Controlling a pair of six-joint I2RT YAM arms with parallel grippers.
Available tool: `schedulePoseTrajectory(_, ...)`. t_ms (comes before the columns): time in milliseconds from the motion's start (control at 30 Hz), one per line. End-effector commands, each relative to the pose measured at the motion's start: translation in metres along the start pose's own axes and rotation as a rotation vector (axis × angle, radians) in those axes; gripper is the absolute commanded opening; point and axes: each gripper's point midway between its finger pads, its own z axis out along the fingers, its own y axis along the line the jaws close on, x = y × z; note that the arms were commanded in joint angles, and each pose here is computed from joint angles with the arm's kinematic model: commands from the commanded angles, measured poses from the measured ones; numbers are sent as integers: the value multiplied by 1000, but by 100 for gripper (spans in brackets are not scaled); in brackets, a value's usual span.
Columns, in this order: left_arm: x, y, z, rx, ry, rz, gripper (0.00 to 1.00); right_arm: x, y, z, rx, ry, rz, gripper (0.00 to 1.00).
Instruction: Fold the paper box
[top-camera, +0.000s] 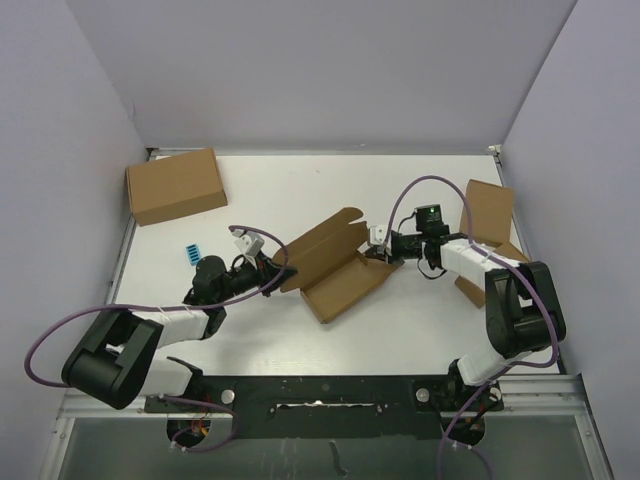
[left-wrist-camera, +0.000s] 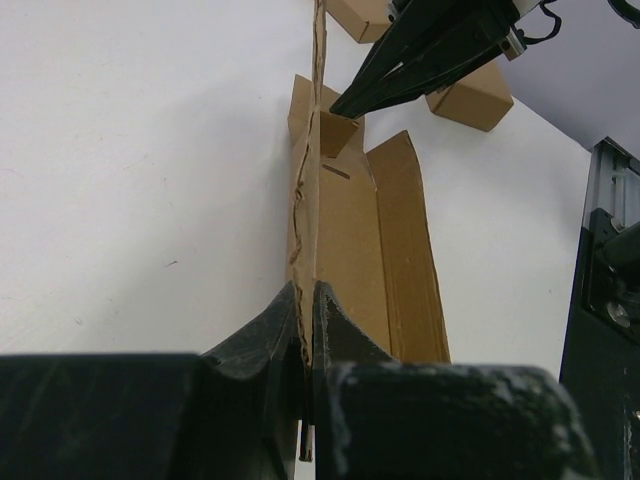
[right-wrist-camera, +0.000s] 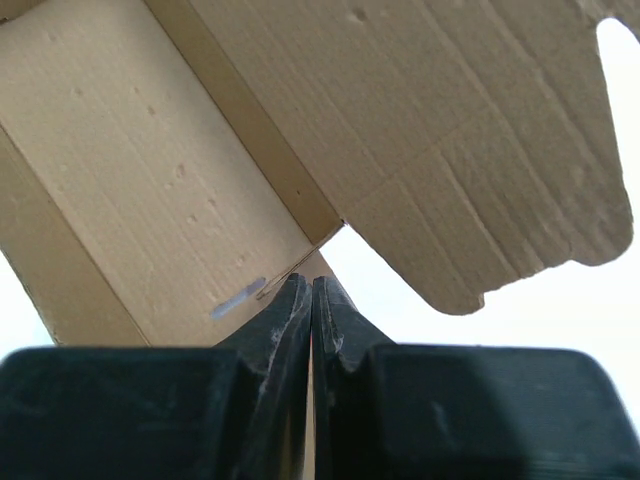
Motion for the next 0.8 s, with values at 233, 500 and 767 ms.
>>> schedulePoseTrajectory(233,-15,-4,5,37,-52,35,0,-19,2,19,-41,-19,-42,0)
schedulePoseTrajectory(500,-4,-5,6,62,-20,3,0,-13,-4,32,-17,24,-2,0)
schedulePoseTrajectory(767,4,-5,7,77,-4,-23,0,-10,-9,44,-4,39,39,0)
